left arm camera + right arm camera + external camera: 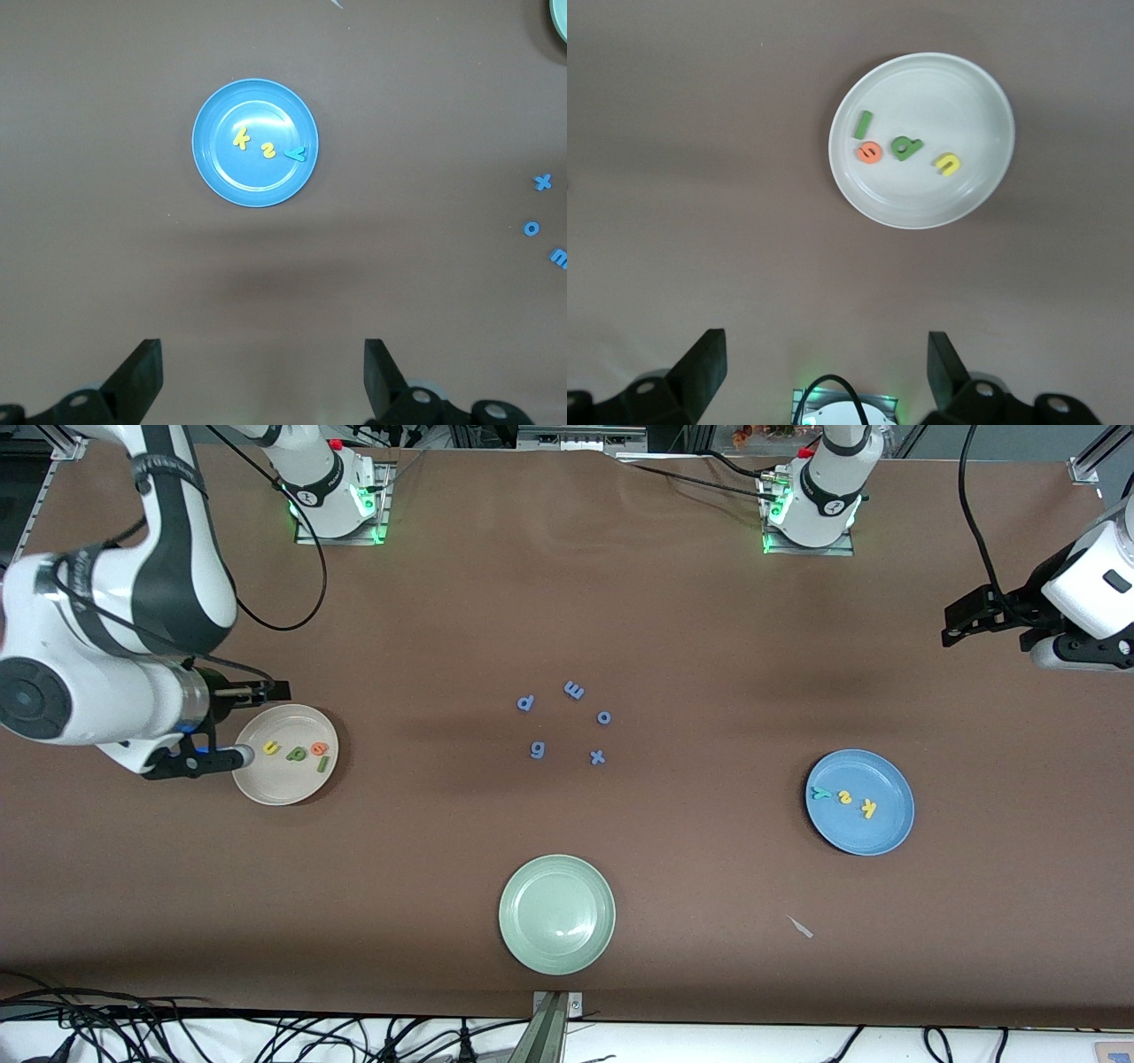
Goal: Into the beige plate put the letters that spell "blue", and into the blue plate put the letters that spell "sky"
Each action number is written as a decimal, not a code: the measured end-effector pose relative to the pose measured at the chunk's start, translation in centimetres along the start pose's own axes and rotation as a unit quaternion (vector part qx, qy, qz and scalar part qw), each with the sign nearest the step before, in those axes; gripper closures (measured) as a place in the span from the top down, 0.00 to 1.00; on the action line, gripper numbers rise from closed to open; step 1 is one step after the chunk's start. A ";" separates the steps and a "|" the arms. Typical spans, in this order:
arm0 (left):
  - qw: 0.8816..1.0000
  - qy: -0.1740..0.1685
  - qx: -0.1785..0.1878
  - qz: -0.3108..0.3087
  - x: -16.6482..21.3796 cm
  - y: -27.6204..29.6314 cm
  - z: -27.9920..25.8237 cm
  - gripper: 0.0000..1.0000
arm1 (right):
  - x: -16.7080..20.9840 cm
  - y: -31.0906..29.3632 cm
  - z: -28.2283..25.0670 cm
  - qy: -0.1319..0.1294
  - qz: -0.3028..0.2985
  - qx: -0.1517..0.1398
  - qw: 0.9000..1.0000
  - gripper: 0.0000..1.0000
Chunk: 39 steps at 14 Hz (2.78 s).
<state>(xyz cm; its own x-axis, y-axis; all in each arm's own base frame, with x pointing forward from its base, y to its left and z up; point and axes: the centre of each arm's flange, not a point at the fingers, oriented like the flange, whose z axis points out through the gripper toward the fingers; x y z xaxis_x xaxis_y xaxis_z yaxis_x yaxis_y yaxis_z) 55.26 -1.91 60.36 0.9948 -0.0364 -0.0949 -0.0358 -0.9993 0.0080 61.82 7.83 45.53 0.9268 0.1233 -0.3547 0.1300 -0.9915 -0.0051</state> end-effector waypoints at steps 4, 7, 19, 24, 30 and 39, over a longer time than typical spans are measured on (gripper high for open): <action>1.000 -0.001 0.000 -0.001 0.0 -0.1 0.1 1.00 | -4.8 1.5 -4.7 0.068 -0.002 0.003 0.998 1.00; 1.000 -0.001 0.000 -0.001 0.0 -0.1 0.1 1.00 | -9.2 3.9 -7.7 0.105 0.015 0.013 0.994 1.00; 1.000 -0.001 0.000 0.002 0.0 0.2 0.1 1.00 | -11.3 6.9 -9.6 0.134 0.040 0.016 0.990 1.00; 1.000 -0.001 0.000 0.002 0.0 0.2 0.1 1.00 | -10.9 6.9 -9.2 0.131 0.040 0.016 0.990 1.00; 1.000 -0.001 0.000 0.003 0.0 0.3 0.1 1.00 | -10.5 7.0 -8.8 0.126 0.042 0.015 0.991 1.00; 1.000 -0.001 0.000 0.003 0.0 0.3 0.1 1.00 | -10.0 7.1 -9.3 0.152 0.044 0.012 0.987 1.00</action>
<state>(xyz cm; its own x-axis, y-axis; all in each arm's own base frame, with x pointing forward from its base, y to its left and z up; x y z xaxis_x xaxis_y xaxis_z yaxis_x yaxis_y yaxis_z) 55.26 -2.19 60.28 0.9944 -0.0416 -0.0968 -0.0410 -0.9991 0.0081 56.74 -0.08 57.79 0.9975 0.0402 -0.0585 0.0396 -0.9992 -0.0112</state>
